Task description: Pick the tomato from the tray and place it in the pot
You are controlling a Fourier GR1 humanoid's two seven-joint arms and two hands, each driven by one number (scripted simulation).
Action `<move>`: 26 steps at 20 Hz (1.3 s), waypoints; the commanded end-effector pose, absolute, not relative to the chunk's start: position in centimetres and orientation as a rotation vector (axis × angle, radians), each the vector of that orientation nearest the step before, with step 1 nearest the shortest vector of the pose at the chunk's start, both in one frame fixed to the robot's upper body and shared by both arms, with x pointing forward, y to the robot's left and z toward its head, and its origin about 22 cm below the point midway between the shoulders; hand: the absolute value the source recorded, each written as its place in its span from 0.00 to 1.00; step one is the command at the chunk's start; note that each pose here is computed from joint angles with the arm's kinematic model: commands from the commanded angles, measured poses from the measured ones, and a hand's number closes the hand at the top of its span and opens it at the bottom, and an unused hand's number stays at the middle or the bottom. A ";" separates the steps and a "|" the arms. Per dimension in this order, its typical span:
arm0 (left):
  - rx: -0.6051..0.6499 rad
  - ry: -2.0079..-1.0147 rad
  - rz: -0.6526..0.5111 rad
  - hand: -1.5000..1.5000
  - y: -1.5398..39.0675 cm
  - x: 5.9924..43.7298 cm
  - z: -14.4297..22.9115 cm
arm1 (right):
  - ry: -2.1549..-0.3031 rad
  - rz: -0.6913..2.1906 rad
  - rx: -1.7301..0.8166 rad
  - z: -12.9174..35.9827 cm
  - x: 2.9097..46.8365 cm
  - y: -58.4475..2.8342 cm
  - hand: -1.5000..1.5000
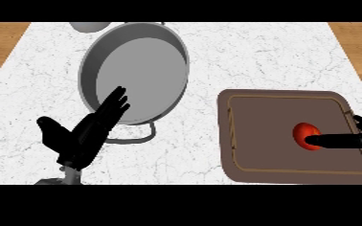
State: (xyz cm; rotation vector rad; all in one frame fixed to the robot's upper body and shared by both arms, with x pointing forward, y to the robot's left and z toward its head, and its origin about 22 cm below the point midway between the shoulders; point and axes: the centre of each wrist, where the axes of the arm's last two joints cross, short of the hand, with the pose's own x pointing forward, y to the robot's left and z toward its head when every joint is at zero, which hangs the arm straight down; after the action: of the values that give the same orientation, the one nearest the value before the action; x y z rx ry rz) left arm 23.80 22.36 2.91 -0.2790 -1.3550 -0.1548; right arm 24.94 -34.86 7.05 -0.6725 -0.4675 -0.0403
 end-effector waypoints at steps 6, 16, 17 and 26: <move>-0.257 -1.310 -0.142 0.50 22.9 24.0 2.4 | -0.312 -0.108 -0.646 4.0 24.7 -33.9 0.00; -0.256 -1.326 -0.143 0.50 21.7 24.6 3.8 | -0.494 -0.080 -0.628 2.7 26.1 -32.5 1.00; -0.266 -1.324 -0.163 0.50 21.9 23.9 3.2 | -0.487 -0.096 -0.653 4.4 28.2 -32.6 1.00; -0.316 -1.318 -0.220 0.50 20.4 24.5 2.8 | -0.890 0.741 -0.673 4.6 24.8 -22.1 1.00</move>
State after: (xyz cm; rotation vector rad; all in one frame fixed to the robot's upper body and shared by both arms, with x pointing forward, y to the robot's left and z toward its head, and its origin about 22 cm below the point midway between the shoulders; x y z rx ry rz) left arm 24.38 21.31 3.06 -0.2964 -1.3512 -0.1796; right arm 25.89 -27.46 4.17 -0.7041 -0.7287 0.3444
